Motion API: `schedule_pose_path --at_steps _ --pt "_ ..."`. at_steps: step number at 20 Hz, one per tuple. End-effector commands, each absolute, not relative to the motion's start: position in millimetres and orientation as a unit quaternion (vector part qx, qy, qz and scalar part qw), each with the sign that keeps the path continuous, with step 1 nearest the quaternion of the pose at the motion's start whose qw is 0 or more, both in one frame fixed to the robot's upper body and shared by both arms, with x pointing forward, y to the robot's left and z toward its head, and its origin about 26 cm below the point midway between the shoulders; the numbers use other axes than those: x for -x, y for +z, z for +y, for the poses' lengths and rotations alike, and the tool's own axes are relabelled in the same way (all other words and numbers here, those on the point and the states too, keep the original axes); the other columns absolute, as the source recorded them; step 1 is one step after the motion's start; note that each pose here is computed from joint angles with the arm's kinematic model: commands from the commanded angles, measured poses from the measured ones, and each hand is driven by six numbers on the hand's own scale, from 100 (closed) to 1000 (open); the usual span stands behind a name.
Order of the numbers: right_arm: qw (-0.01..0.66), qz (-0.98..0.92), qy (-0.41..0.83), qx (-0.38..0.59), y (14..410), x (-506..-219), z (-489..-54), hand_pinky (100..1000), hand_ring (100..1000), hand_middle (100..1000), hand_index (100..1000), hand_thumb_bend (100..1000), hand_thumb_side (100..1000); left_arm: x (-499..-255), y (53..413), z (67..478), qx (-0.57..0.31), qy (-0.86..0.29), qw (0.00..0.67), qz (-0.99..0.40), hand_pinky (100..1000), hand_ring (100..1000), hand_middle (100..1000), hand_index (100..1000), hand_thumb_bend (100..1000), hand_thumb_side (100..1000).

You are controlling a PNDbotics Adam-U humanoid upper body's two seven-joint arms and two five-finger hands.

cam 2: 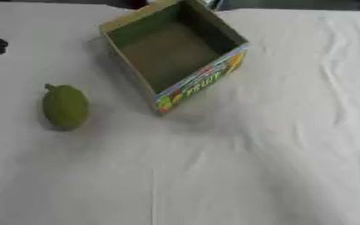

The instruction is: Pick up objects on the table and place them in the box.

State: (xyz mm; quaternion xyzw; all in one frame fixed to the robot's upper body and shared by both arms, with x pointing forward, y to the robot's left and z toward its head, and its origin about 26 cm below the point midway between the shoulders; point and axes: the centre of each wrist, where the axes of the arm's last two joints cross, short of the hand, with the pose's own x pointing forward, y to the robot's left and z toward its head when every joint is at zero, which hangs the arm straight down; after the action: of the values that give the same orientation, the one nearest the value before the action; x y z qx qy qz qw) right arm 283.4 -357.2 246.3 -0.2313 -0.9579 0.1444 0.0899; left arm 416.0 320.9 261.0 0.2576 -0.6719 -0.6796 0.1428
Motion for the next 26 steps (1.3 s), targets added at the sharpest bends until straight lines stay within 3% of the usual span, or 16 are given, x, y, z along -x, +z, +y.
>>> schedule_pose_path --at_steps 1,8,12,19,26 --pt "0.071 -0.957 0.155 0.233 257.6 -279.2 -357.3 866 761 717 824 100 476 -417.4 272.4 317.1 -0.251 -0.696 0.131 -0.660 953 896 885 940 152 554" --pt "0.070 -0.958 0.150 0.232 258.0 -279.4 -357.0 866 760 716 822 100 480 -424.9 272.2 293.1 -0.226 -0.711 0.125 -0.654 963 905 899 950 222 672" --pt "0.069 -0.959 0.148 0.231 258.6 -279.6 -356.7 866 759 715 821 100 482 -427.1 270.0 285.5 -0.212 -0.727 0.120 -0.643 985 922 902 951 343 863" --pt "0.067 -0.960 0.146 0.231 259.7 -279.7 -356.7 864 757 714 820 100 483 -426.5 272.1 273.6 -0.200 -0.764 0.090 -0.607 1000 945 902 968 394 876" --pt "0.063 -0.959 0.141 0.239 261.1 -278.5 -359.4 861 755 712 818 100 484 -424.0 270.5 262.5 -0.164 -0.805 0.074 -0.565 999 946 907 980 367 870"
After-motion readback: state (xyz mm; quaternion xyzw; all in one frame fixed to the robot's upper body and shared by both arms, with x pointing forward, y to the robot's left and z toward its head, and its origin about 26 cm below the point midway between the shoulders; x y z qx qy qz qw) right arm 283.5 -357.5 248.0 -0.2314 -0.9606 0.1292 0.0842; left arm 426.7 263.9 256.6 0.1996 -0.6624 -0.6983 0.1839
